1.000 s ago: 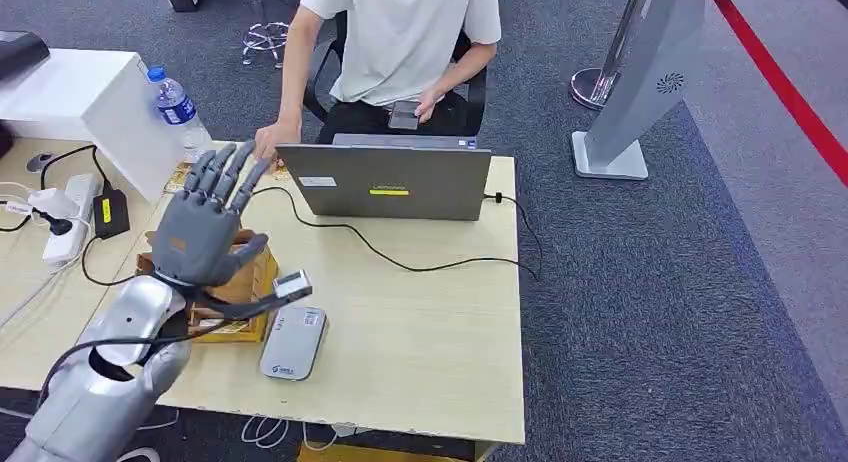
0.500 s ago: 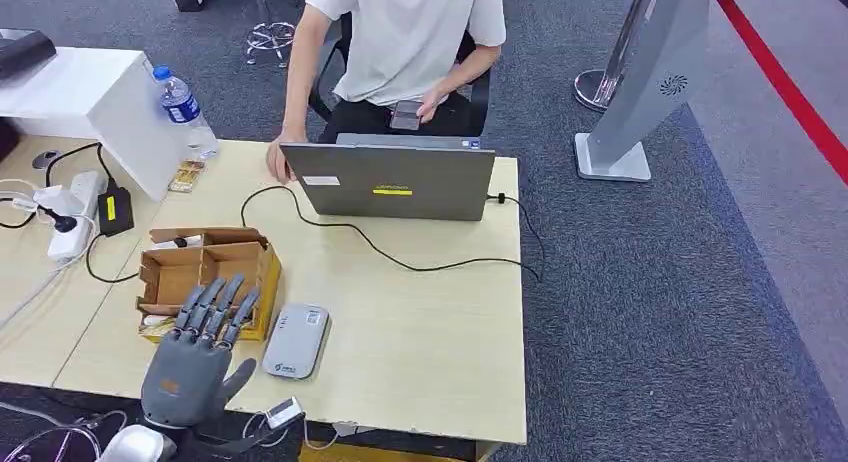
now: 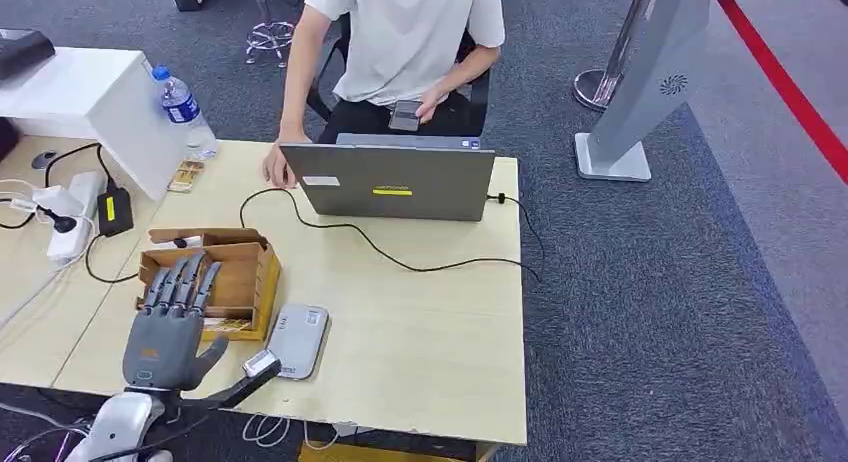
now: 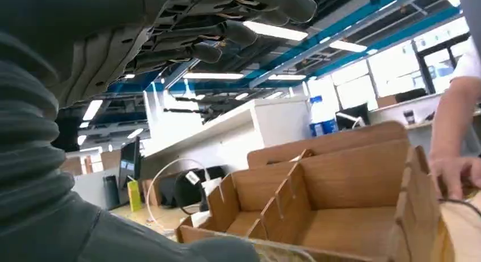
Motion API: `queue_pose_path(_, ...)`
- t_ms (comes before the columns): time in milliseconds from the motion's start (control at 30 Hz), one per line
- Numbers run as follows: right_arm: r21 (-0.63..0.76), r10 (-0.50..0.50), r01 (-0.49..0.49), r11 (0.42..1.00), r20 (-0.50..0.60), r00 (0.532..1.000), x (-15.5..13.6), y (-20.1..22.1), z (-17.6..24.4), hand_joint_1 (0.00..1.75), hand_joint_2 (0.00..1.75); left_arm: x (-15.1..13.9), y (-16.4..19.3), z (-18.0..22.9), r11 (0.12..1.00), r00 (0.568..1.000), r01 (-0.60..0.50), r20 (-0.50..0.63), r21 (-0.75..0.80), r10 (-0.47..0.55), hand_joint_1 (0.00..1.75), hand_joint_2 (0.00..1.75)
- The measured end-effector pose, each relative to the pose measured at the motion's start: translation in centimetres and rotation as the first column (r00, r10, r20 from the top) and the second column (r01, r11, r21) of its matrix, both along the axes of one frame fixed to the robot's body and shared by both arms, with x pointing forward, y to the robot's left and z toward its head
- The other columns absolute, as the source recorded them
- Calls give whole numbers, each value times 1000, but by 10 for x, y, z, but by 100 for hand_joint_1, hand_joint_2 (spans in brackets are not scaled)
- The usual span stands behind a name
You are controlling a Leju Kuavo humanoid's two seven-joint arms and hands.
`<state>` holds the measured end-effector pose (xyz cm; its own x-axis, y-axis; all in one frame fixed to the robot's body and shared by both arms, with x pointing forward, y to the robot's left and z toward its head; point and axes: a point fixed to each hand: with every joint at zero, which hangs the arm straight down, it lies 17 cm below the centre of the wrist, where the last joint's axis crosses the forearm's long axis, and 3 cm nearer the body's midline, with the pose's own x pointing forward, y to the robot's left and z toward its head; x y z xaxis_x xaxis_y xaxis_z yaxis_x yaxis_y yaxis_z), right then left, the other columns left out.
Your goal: Pass the card to the sensor for recognition and then transmit it.
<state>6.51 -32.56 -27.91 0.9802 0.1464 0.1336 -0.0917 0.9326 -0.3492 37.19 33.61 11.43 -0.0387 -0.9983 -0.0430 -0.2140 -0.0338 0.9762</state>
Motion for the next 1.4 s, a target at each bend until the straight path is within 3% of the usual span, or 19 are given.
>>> queue_pose_path(533,4,29,-29,1000,2,1000,3,2,0,0,0,13,3,-30,1000,997,-23,-75,-14,22,0,175)
queue_pose_path(567,4,30,-30,1000,2,1000,3,2,0,0,0,14,3,-30,1000,997,-25,-76,-15,23,175,175)
queue_pose_path(1133,4,34,-34,999,6,999,5,1,0,0,0,15,5,-40,998,993,-34,-112,-46,29,175,175)
queue_pose_path(1400,4,29,-29,1000,6,1000,4,1,0,0,0,12,-3,-23,998,999,14,-38,-58,-16,175,175)
